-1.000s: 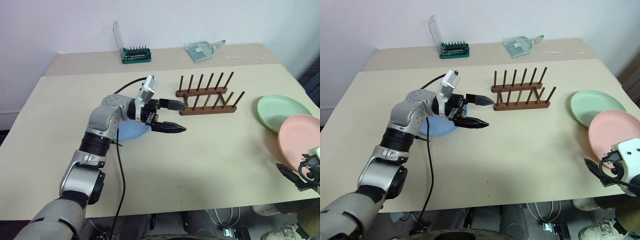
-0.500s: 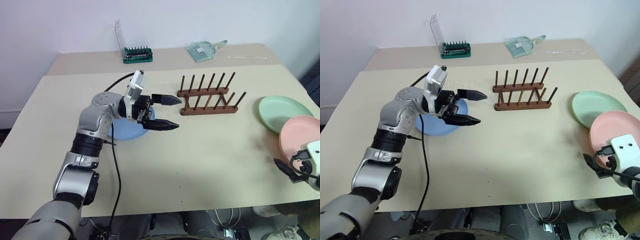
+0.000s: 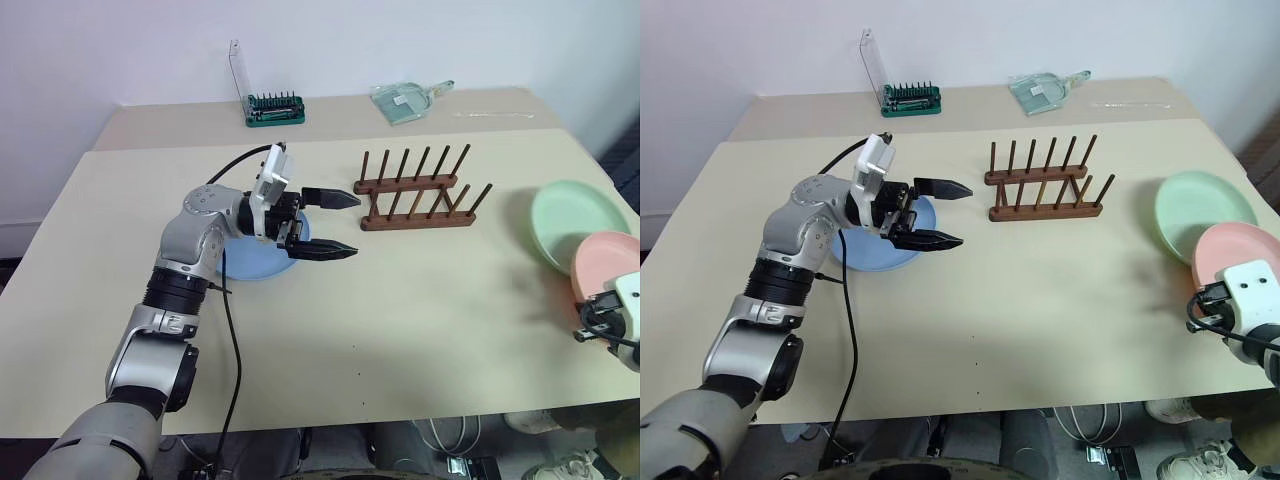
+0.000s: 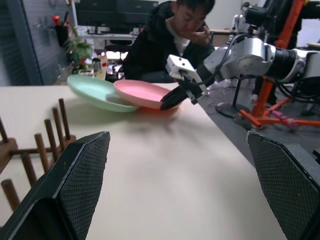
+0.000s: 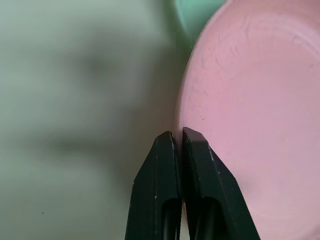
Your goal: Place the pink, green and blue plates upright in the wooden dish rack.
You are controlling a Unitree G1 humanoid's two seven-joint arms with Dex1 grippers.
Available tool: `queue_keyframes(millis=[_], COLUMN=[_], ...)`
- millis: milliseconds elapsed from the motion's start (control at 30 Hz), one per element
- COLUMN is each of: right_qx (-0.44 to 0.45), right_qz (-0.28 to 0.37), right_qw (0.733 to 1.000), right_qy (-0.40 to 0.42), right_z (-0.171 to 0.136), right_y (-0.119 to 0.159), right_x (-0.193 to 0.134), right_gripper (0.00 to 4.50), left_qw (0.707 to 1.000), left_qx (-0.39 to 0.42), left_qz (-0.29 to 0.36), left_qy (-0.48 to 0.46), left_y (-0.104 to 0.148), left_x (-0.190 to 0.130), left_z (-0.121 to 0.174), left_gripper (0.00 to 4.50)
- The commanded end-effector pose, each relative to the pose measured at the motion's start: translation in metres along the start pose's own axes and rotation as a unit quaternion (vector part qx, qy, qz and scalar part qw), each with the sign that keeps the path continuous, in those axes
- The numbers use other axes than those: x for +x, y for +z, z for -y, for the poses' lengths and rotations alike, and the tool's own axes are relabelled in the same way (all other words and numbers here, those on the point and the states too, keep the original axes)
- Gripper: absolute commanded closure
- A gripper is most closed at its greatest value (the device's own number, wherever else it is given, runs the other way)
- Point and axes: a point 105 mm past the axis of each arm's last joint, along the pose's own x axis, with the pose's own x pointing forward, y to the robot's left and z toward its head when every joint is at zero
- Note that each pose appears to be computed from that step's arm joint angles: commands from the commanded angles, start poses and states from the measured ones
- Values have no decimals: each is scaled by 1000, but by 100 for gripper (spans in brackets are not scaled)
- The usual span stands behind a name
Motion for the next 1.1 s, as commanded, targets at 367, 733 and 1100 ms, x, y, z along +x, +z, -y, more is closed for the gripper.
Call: queue_keyframes(millis=[367,733,1100], right_qx=[63,257,272], right_qz=[303,463,404], right_qw=[950,792,727], right_qy=[28,304,484], right_z=[34,31,8], right_y=[174,253,248], right_x=[-39,-38,-24], right_gripper=[443,443,443], left_qw=[999,999,998], left_qx=[25,35,30], left_qz=[16,25,17], left_qy=[11,28,50], left_y=[10,16,14], left_x=[4,2,-9], left_z=[-6,-8,2], left_gripper=[0,0,0])
